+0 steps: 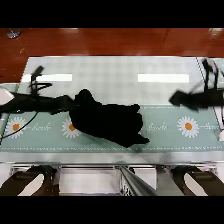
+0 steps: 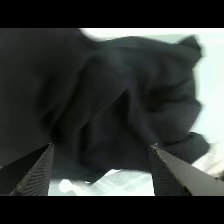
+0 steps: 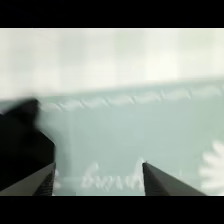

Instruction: Fold the shirts.

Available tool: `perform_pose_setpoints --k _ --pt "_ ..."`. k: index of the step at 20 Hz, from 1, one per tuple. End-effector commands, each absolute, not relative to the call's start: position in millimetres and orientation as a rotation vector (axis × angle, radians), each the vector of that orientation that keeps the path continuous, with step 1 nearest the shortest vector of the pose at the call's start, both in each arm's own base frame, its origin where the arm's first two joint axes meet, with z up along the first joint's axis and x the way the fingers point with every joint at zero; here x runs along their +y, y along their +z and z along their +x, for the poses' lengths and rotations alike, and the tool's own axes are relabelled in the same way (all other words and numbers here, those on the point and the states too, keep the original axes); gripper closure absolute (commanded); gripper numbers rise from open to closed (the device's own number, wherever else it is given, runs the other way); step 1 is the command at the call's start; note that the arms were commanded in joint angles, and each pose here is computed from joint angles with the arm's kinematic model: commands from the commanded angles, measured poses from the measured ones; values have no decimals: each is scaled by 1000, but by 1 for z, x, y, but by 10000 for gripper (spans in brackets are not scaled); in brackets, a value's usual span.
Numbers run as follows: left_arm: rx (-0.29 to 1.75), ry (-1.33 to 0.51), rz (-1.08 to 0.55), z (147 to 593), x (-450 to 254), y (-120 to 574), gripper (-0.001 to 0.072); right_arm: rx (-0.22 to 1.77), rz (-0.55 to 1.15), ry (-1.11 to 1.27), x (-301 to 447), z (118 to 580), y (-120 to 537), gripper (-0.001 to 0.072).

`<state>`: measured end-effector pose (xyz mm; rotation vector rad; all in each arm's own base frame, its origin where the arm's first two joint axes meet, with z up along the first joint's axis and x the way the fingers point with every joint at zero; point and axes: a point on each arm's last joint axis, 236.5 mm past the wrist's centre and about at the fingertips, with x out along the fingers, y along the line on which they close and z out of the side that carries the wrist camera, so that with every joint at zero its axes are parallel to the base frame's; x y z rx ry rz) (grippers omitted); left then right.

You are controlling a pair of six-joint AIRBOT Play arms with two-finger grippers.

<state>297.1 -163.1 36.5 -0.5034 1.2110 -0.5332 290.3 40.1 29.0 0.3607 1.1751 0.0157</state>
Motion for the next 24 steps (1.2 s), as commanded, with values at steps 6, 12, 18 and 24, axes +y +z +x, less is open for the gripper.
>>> perform_pose_setpoints --k 6,12,18,24 --pt "1562 -499 -488 330 -188 -56 8 1310 544 69 78 203 -52 97" --pt "1535 -566 -377 353 -195 -61 683 1333 530 108 99 197 -52 97" --pt "1489 -587 -359 364 -197 -47 682 1444 513 192 141 186 -73 97" --pt "1472 -604 -355 364 -199 -35 682 1492 667 347 212 195 -94 117"
